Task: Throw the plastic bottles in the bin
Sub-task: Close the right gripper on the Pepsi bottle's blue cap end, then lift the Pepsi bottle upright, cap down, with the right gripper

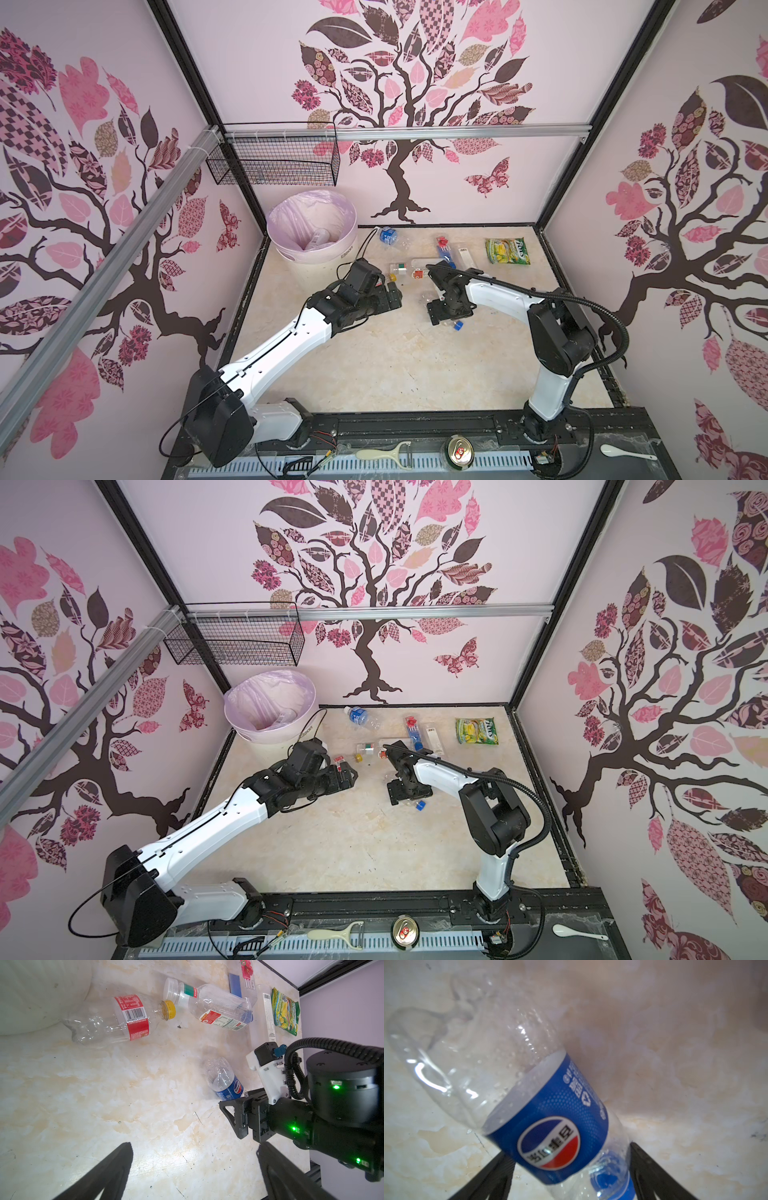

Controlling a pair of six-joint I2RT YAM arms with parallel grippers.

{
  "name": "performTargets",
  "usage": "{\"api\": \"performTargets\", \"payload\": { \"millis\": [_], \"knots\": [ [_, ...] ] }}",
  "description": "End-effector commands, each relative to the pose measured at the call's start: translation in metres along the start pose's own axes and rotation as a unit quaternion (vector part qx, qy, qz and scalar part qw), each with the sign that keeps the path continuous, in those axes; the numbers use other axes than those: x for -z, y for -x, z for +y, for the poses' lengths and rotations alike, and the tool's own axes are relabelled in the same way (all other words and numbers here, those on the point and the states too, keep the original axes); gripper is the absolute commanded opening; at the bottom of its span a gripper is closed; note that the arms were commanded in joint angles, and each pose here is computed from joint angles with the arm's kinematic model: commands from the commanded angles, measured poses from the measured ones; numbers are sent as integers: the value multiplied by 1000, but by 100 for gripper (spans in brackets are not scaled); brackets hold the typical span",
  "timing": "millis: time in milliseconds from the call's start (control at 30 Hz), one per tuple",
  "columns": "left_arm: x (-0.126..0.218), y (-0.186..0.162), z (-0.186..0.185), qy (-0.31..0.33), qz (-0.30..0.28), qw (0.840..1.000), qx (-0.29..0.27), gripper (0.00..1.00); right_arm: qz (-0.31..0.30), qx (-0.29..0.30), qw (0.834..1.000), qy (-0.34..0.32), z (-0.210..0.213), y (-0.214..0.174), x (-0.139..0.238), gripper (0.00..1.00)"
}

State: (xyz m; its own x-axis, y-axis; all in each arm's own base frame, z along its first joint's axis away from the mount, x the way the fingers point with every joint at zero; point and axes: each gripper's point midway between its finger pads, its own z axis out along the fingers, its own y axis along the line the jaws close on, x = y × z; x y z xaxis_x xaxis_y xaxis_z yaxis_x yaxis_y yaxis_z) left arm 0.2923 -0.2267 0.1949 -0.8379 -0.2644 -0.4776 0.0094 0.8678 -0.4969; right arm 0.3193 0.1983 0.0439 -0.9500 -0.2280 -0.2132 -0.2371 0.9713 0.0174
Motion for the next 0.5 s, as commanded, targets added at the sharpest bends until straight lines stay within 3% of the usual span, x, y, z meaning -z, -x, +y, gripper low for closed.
{"api": "performTargets", "payload": {
  "millis": [0, 333, 467],
  "knots": [
    [4, -4, 7, 5, -5, 1000, 2, 98, 5, 7, 1000, 2, 5, -1, -4, 84],
    [2, -3, 3, 2, -1, 1000, 3, 98, 2, 14, 1000, -2, 13, 6, -11, 88],
    [2, -3, 4, 4, 1, 1000, 0, 98, 9, 12, 1000, 6, 17, 5, -9, 85]
  ]
}}
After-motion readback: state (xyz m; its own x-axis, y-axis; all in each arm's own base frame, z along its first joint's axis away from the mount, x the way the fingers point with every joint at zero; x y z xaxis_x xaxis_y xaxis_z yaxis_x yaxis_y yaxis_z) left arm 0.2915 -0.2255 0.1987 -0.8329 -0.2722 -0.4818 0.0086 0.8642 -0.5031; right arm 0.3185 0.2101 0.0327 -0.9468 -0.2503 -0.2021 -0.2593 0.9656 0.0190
